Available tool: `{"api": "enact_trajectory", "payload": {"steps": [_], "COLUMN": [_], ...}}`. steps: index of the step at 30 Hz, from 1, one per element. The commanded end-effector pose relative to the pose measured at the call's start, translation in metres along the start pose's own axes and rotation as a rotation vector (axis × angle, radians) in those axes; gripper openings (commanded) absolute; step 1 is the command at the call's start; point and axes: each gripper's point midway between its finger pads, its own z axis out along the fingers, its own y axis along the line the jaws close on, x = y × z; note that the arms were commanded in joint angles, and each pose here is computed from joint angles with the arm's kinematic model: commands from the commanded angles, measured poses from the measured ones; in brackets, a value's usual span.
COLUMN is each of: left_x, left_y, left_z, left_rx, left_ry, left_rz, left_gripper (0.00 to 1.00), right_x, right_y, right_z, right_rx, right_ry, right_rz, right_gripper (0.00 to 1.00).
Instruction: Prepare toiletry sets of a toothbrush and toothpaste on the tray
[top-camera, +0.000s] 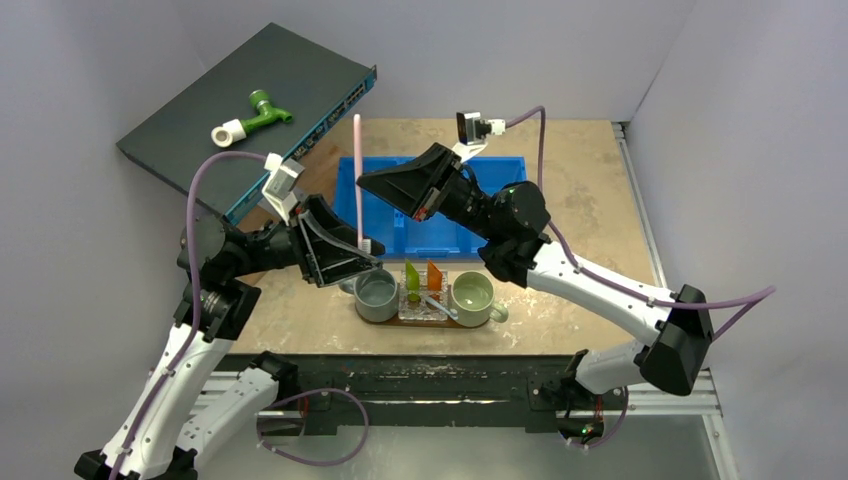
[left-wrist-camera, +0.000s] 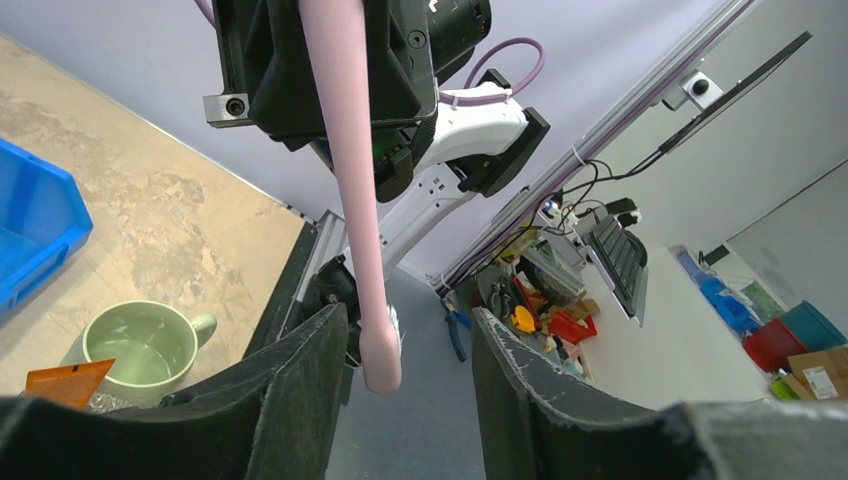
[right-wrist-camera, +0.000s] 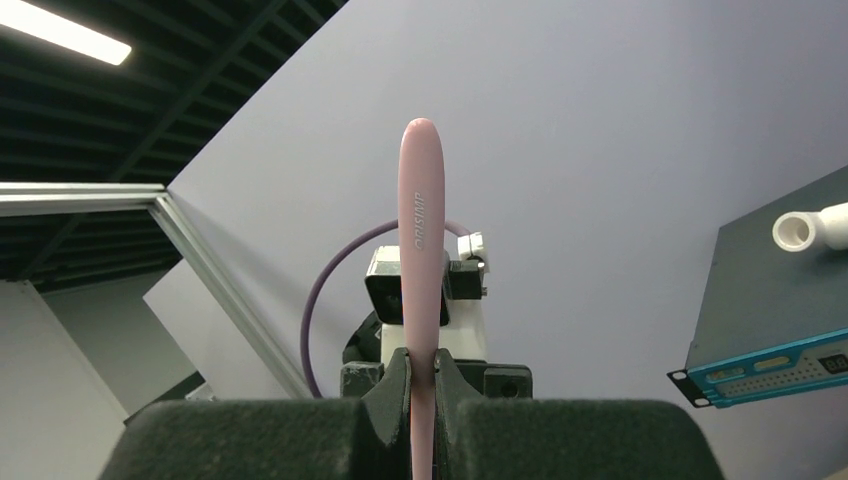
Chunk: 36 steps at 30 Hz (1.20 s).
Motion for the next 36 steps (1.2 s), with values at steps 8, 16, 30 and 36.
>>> {"api": "enact_trajectory", "payload": {"steps": [8,16,30,36], "left_x": [-0.005,-0.005,0.007,0.025], "left_y": [-0.02,-0.021,-0.012,-0.005], "left_z": [-0.002,-0.003,-0.004,-0.009], "left_rx": [0.055,0.047,0.025,0.009], "left_ry": [-0.007,-0.009,0.059,0.151], "left_rz": [0.06,0.053,0.033,0.045], "left_gripper": [0.32,0.0,0.0,0.0], "right_x": [-0.007,-0.004,-0.013,-0.022], "right_y": [0.045,0.048,0.05,0.037], "right_z": [0.003,0.0,-0.019,-0.03], "right_rx": [-0.125,-0.122,0.03,0.204], "right_ry": [-0.011,-0.005,0.063,0.168], "right_rz": [-0.082,-0.101,-0.285,-0.466], "right_gripper": [0.0,0.0,0.58,0.64]}}
